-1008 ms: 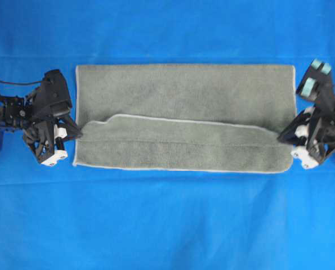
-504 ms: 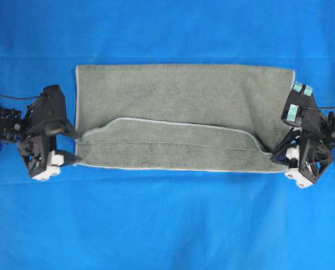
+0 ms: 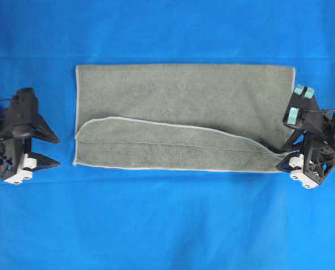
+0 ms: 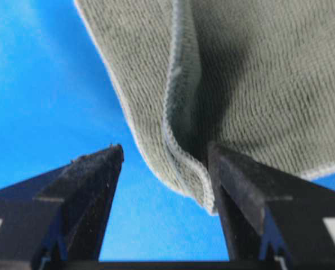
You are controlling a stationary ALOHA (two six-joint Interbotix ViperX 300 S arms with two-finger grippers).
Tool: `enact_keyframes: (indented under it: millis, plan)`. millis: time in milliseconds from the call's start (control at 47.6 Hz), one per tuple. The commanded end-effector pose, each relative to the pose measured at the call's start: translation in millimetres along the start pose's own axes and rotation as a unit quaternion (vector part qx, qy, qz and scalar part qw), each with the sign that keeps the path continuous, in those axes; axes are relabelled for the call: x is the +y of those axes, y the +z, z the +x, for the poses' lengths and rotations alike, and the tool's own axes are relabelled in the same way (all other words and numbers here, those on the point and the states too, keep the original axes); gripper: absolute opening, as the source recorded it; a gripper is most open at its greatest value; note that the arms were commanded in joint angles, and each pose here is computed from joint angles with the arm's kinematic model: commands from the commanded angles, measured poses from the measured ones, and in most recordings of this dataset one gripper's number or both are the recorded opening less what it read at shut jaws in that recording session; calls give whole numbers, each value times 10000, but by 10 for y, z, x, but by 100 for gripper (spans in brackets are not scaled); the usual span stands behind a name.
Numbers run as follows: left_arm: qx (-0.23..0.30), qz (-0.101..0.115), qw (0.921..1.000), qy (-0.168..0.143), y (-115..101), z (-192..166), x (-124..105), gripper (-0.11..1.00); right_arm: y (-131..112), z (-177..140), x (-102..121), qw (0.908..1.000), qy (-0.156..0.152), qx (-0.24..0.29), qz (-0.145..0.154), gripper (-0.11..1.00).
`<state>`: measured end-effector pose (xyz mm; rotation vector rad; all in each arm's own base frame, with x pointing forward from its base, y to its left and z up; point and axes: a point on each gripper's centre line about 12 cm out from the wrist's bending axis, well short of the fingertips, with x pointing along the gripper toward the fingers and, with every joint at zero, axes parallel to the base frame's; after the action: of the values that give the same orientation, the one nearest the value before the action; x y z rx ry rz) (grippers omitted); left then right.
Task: Fold a large towel.
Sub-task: 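Open both grippers and pull them back from the towel, then grasp the towel's far corners with both grippers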
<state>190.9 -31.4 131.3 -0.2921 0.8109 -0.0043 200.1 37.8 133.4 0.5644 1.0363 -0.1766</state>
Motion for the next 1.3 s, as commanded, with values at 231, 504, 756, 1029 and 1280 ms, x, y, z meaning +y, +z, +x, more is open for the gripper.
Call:
enact_keyframes:
  millis: [231,504,756,1029,1280]
  plan:
    - [-1846,187,9822,292,641,-421,188,64,572,-529,-187,9849,-310,-1618,-529,63]
    - [-1534,521,9769,1393,733,-252,706,64,777,-615,-1003,9663,-1892,-1741,125,63]
    - [-653,417,9800,1834,859,203,1136,64,814,-261,-1426,9642,-2452,-967,276,63]
    - [129,574,9755,2119,781,569,1589,64,792,23,-1622,9660,-2513,-515,310,63]
    - [484,862,9720,2132,665,604,1673,60,722,109,-1635,9685,-2437,-416,301,60]
